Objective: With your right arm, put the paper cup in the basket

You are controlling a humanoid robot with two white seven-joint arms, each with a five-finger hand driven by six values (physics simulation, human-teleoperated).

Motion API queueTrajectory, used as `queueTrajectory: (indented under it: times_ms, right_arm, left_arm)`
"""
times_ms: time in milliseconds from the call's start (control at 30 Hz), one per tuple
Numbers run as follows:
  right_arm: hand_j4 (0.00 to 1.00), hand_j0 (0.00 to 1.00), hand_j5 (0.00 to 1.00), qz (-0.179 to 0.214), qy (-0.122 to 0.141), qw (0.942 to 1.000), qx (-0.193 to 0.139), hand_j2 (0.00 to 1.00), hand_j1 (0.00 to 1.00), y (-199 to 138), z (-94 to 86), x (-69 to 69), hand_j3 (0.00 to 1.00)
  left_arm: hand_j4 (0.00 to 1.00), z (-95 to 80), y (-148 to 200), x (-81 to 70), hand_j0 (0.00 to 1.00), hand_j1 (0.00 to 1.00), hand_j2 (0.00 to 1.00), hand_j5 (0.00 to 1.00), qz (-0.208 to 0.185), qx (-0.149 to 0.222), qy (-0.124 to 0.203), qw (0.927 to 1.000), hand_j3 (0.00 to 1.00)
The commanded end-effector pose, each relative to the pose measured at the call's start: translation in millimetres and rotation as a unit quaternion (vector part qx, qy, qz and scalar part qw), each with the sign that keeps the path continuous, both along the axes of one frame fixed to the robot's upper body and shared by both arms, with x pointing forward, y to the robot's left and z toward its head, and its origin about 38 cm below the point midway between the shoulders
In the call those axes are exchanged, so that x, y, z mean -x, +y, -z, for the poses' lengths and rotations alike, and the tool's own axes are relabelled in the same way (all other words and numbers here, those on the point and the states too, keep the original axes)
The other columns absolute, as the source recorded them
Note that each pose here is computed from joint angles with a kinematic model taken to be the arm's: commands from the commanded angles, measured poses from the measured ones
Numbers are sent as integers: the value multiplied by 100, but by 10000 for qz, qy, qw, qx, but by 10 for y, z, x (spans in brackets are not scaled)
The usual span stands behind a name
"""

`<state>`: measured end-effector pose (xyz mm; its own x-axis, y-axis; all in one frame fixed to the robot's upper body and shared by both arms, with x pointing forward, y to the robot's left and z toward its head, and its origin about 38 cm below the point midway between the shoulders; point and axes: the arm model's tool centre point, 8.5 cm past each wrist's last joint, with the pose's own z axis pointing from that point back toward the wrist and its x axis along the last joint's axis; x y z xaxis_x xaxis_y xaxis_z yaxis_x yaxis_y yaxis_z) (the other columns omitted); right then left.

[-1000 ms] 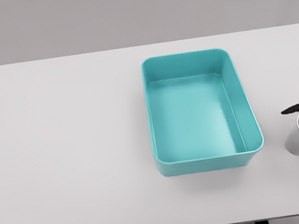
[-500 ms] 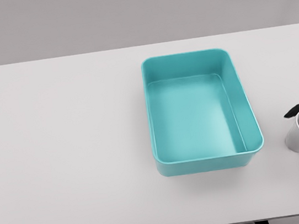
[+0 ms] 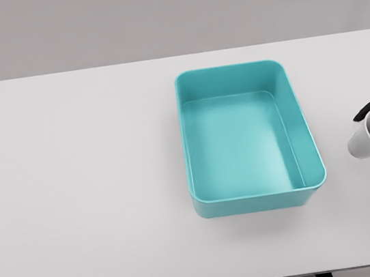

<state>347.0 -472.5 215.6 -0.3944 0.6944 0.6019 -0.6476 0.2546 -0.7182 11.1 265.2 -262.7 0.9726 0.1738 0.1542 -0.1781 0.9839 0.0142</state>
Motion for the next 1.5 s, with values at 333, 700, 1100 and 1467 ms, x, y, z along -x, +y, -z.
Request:
queueTrajectory:
  times_ms: [333,700,1100,1467]
  right_arm:
    - [69,69,69,369,-1090,9879,-1042,69,69,82,-248,-242,69]
    - [69,69,69,435,-1489,9738,-1665,69,69,308,-158,-390,69]
    - [69,69,69,-102,-1705,9715,-1645,69,69,831,-165,-576,69]
    - [68,68,68,-490,-1713,9721,-1525,68,68,1295,-33,-727,68]
  left_arm:
    - [100,0,0,-1,100,100,100,100,-1,0,-1,10000,100]
    - [100,0,0,-1,100,100,100,100,-1,0,-1,10000,100]
    - [100,0,0,-1,100,100,100,100,-1,0,-1,10000,100]
    - [100,0,0,-1,100,100,100,100,-1,0,-1,10000,100]
